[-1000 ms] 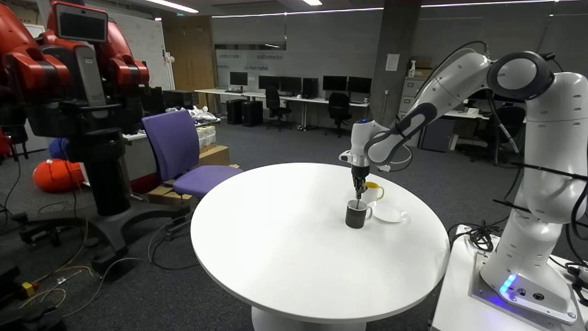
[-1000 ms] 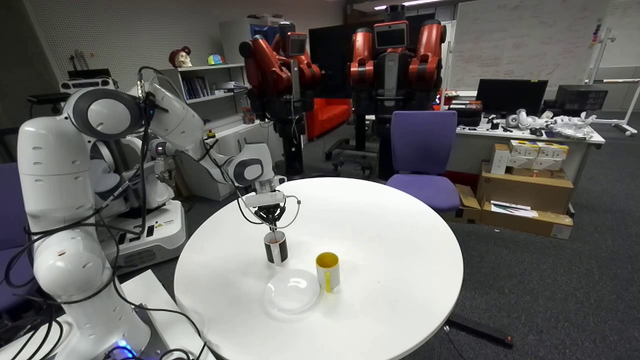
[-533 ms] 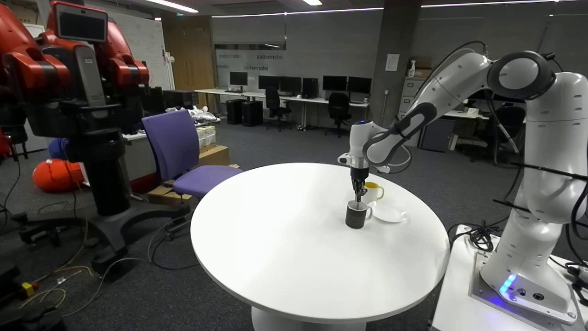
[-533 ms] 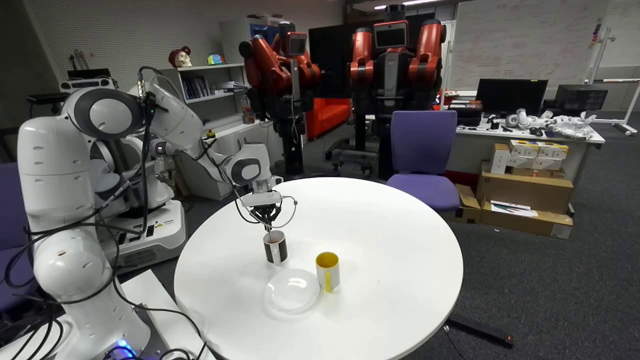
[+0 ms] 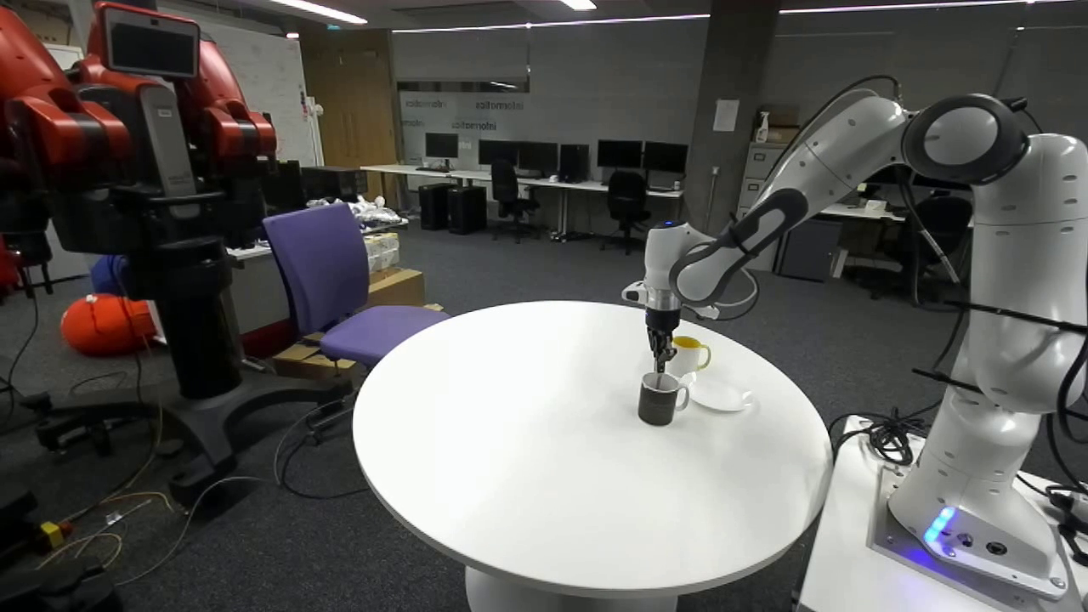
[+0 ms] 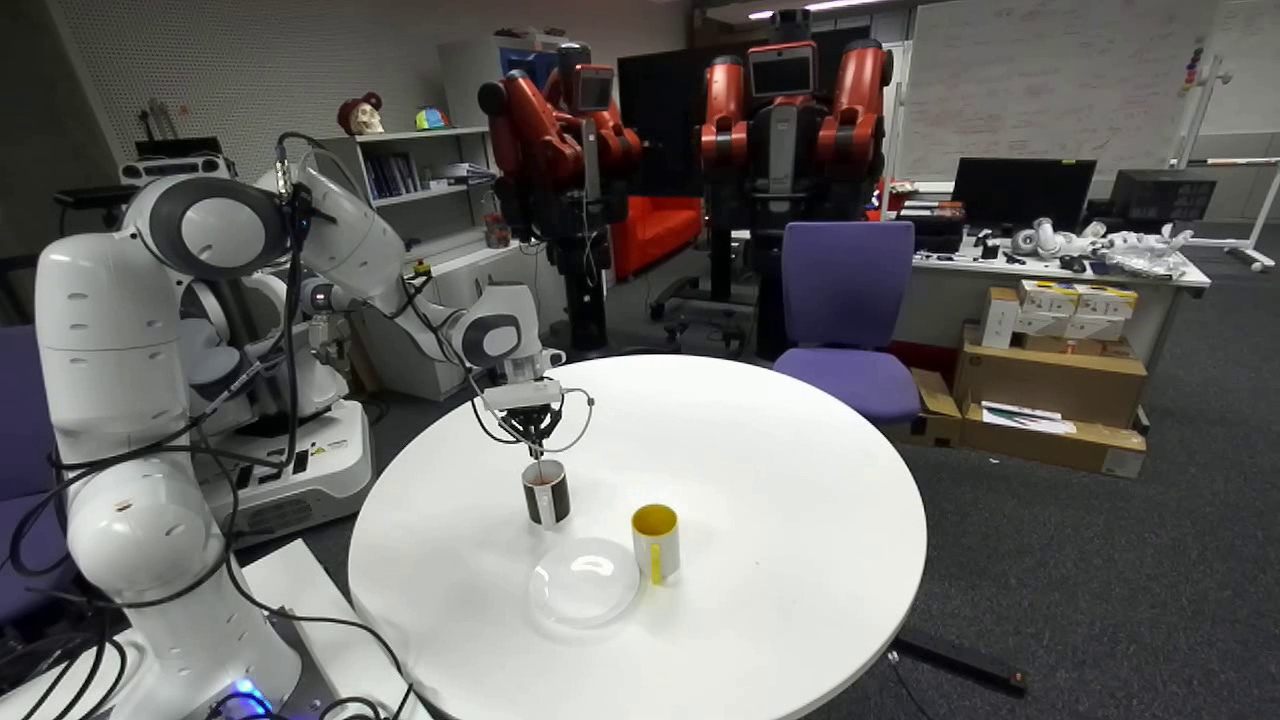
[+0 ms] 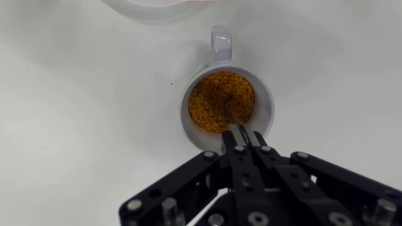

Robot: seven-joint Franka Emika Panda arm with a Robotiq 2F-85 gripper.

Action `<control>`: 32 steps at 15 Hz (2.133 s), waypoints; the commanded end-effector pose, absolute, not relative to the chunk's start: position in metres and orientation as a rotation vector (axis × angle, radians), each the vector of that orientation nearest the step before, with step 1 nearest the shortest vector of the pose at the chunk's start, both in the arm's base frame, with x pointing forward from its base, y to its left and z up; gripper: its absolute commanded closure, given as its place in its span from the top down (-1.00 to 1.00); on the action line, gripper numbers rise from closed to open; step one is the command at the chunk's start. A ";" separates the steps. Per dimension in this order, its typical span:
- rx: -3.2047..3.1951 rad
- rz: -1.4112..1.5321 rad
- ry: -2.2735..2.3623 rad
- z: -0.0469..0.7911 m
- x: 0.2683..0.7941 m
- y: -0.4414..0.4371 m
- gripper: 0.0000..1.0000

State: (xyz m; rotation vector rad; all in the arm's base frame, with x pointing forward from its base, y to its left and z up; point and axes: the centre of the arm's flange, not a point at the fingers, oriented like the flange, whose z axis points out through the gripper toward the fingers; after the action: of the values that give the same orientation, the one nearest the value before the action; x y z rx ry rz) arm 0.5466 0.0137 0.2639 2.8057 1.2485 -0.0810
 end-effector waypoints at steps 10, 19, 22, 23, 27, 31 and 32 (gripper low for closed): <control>2.813 -0.132 1.302 0.272 0.539 0.009 -0.99; 2.797 -0.142 1.281 0.276 0.534 -0.004 -0.99; 2.813 -0.152 1.314 0.274 0.533 0.006 -0.99; 2.814 -0.149 1.321 0.274 0.535 0.008 -0.99; 2.800 -0.124 1.295 0.277 0.549 0.006 -0.99; 2.797 -0.131 1.279 0.281 0.542 -0.004 -0.99; 2.801 -0.137 1.278 0.281 0.538 -0.006 -0.99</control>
State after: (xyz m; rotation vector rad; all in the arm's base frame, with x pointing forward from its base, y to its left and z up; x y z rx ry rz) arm 0.5479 0.0057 0.2670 2.8030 1.2746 -0.1111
